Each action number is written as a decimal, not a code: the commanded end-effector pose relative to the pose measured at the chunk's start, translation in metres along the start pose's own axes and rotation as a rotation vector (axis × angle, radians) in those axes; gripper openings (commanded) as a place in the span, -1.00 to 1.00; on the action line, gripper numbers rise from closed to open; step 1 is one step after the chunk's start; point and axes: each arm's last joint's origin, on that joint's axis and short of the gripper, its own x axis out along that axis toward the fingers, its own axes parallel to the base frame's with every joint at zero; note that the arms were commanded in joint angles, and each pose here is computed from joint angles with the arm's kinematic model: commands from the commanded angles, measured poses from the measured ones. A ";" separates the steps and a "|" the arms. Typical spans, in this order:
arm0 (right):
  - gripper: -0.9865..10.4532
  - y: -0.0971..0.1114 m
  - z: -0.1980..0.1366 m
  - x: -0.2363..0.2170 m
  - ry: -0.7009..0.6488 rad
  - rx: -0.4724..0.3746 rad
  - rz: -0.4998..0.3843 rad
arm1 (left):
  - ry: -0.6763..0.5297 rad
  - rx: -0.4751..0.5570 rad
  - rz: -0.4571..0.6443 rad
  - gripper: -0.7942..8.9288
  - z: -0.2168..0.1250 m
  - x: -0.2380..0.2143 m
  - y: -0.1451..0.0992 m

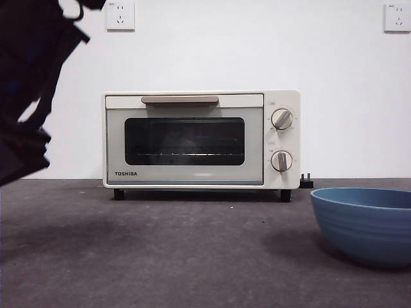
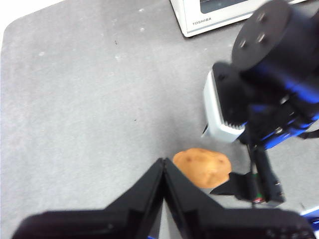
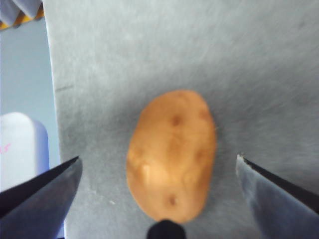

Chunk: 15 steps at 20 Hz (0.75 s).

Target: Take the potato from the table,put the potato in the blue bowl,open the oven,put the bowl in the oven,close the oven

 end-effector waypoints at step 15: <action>-0.80 -0.002 -0.018 0.035 0.048 0.093 -0.012 | -0.013 0.004 -0.038 -0.85 0.000 -0.001 -0.001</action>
